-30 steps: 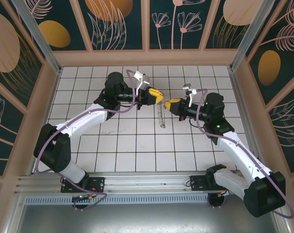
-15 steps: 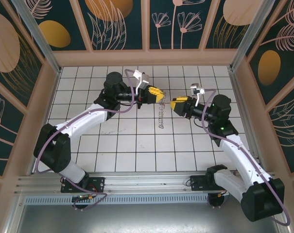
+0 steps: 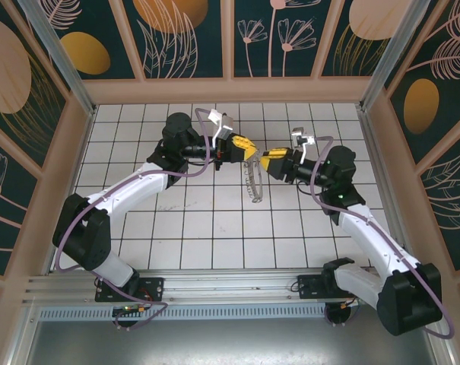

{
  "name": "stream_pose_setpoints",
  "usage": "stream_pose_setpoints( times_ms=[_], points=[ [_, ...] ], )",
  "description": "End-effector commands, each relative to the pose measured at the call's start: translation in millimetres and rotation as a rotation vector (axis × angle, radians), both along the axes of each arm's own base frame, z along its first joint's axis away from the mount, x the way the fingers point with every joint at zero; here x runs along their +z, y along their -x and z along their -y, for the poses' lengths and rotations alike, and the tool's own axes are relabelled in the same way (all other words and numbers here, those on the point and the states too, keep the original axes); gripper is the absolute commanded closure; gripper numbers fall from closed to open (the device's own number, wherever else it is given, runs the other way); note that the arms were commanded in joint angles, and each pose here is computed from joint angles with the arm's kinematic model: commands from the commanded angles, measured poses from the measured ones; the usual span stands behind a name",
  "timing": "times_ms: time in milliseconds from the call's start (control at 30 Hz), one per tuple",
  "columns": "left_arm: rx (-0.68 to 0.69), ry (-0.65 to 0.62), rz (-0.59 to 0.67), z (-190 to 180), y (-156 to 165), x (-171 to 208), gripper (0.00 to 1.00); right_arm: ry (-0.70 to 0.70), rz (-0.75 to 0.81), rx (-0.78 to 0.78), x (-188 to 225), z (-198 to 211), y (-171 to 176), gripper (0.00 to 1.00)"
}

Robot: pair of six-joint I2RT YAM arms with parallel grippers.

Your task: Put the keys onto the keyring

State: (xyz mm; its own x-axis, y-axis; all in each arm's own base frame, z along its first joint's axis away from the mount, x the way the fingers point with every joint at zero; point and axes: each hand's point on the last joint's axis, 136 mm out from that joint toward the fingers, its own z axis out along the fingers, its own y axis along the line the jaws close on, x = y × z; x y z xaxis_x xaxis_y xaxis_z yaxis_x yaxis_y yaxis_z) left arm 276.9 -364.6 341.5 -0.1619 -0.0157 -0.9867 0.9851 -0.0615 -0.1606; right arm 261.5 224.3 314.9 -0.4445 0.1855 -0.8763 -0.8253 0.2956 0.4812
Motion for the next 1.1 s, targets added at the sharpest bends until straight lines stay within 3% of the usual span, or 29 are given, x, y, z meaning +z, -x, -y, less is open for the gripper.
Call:
stream_pose_setpoints(
  times_ms=[0, 333, 400, 533, 1067],
  points=[
    [-0.015, 0.045, 0.056, -0.4, 6.7, 16.5, 1.00, -0.041, 0.092, 0.023, 25.2, -3.9, 0.9, 0.63],
    [-0.019, 0.043, 0.047, 1.7, 5.4, 12.9, 1.00, -0.055, 0.107, 0.063, 28.5, -15.2, -4.9, 0.65],
    [-0.019, 0.043, 0.045, 2.0, 4.5, 11.8, 1.00, -0.055, 0.111, 0.066, 30.1, -15.9, -4.4, 0.81],
    [-0.021, 0.046, 0.046, 2.8, 4.3, 12.0, 1.00, -0.054, 0.121, 0.080, 31.5, -16.9, -1.4, 1.00],
    [-0.012, 0.050, 0.038, 2.3, 4.8, 13.3, 1.00, -0.040, 0.137, 0.046, 34.4, -12.5, 3.3, 1.00]
  ],
)
